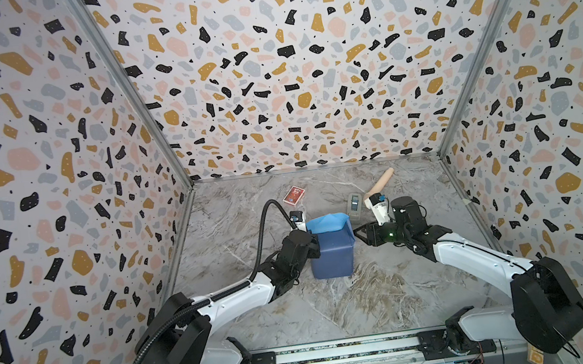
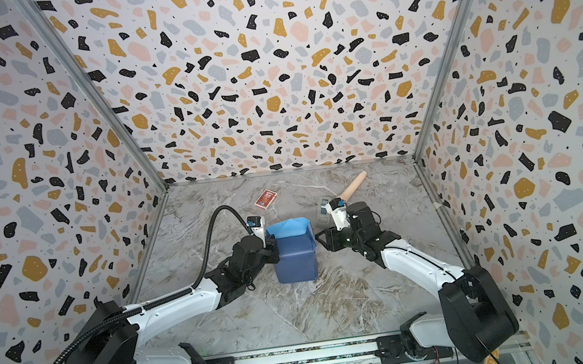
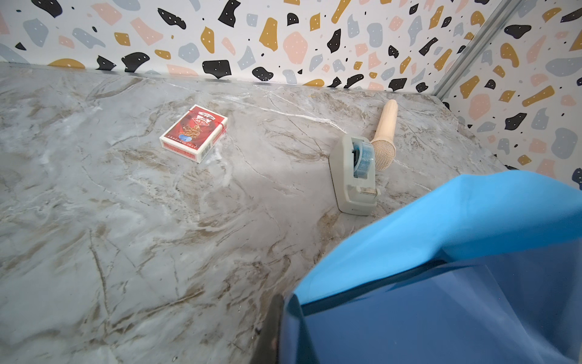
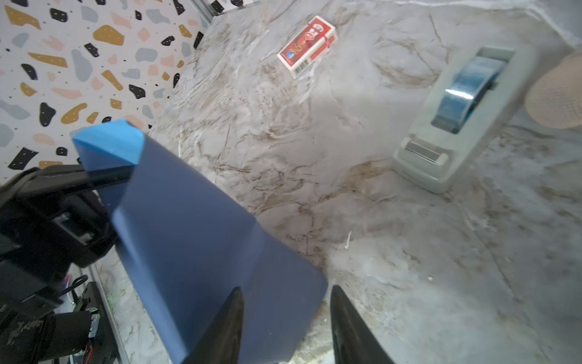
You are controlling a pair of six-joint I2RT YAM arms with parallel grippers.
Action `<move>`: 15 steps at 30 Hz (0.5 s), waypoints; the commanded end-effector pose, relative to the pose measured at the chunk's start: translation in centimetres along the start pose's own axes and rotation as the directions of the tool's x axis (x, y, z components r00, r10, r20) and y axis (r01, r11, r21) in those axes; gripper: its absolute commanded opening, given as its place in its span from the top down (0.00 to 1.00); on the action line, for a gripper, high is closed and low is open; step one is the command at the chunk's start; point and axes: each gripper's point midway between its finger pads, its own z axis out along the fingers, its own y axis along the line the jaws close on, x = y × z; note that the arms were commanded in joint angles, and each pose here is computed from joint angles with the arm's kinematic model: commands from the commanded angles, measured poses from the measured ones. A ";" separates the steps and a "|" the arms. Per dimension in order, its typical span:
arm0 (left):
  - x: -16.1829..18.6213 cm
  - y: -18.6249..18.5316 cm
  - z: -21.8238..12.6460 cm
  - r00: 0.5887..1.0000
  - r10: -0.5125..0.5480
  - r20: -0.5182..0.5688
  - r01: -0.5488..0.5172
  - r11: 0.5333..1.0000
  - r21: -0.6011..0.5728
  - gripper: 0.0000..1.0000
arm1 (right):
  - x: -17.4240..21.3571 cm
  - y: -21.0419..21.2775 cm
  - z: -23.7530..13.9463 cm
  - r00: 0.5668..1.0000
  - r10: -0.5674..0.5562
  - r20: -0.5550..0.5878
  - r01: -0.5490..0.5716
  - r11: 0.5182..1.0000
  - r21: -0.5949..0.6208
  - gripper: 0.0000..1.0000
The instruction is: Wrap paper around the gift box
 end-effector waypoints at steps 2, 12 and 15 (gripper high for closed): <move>-0.3 -0.1 -0.1 1.000 -0.002 0.015 0.002 1.000 0.006 1.00 | -2.0 2.3 -0.2 0.998 -0.026 0.064 0.031 0.997 -0.075 0.53; -0.3 -0.2 -0.1 1.000 -0.005 0.015 0.005 1.000 0.010 1.00 | -2.0 3.0 1.0 0.998 -0.027 0.056 0.031 0.996 -0.084 0.48; -0.3 -0.2 -0.1 1.000 -0.007 0.016 0.007 1.000 0.013 1.00 | -2.0 2.9 1.4 0.998 -0.027 0.050 0.031 0.996 -0.078 0.46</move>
